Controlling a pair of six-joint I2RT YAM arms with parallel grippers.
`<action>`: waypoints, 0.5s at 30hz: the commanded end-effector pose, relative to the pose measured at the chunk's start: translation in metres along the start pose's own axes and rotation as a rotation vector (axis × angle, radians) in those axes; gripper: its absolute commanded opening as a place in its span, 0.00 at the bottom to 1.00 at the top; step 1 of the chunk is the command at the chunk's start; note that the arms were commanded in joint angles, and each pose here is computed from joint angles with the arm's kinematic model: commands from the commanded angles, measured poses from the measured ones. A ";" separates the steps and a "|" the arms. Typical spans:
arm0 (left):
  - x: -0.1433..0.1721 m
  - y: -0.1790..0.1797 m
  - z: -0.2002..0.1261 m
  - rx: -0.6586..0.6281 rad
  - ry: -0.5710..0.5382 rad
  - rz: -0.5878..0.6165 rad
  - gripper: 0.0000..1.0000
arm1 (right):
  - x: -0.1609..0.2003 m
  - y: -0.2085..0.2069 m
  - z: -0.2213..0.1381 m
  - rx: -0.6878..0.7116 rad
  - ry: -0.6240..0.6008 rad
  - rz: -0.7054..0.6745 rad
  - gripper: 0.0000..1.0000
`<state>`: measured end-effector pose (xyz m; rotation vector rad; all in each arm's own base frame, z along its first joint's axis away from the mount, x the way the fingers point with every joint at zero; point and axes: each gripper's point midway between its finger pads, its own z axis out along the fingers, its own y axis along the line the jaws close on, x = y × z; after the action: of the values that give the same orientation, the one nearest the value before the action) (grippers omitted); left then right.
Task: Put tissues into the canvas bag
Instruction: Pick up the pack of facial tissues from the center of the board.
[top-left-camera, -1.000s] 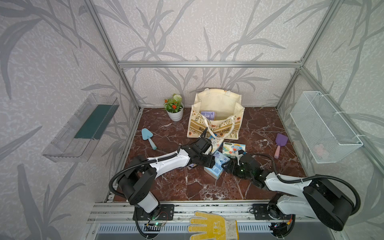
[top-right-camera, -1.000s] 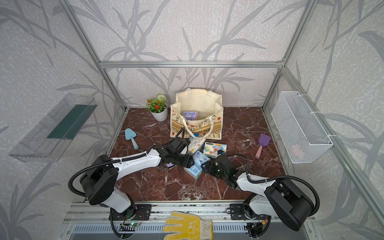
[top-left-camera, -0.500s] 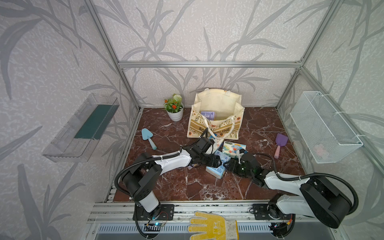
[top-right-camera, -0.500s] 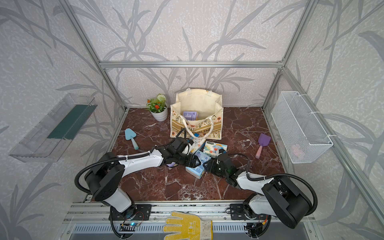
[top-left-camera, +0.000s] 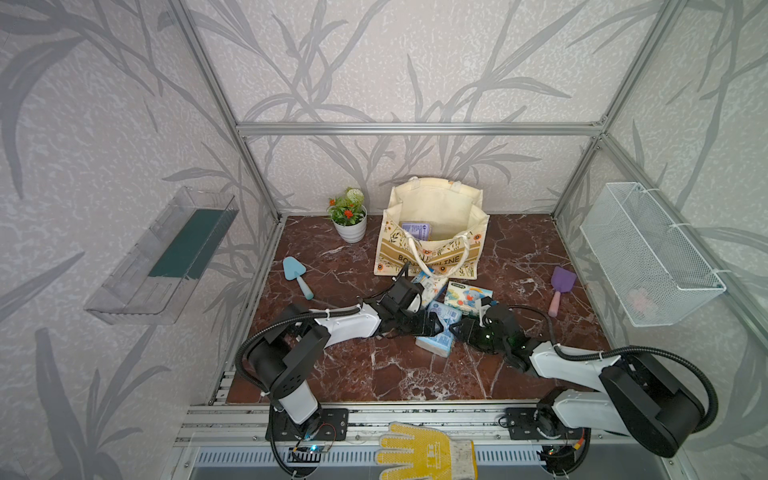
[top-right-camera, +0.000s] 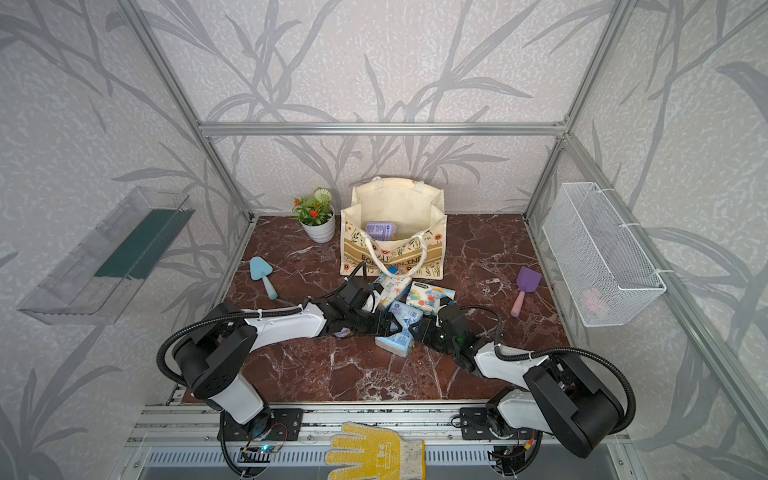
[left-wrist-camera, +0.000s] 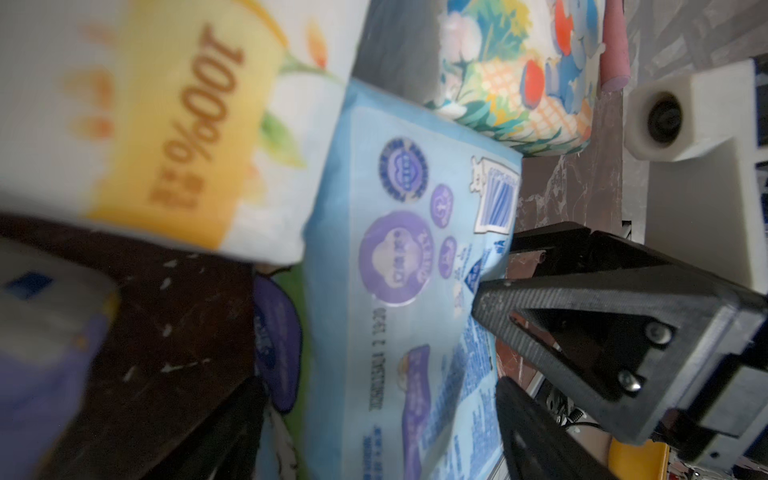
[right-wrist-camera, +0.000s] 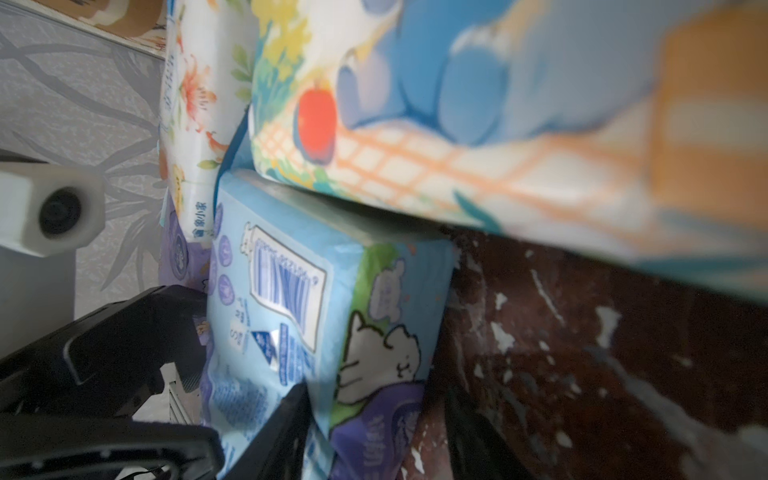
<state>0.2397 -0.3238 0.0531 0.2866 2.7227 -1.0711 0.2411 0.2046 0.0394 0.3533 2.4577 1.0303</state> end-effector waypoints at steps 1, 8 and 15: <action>0.002 0.000 0.006 0.029 0.016 -0.050 0.83 | 0.014 -0.027 -0.004 0.094 0.037 0.007 0.53; -0.005 -0.010 0.012 0.110 0.007 -0.078 0.77 | 0.019 -0.033 -0.007 0.102 0.045 0.011 0.58; -0.014 -0.024 0.008 0.165 -0.021 -0.075 0.74 | 0.021 -0.037 -0.008 0.110 0.044 0.015 0.56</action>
<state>0.2458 -0.3387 0.0546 0.2037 2.6982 -1.2297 0.2332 0.1982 0.0350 0.3574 2.4706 1.0158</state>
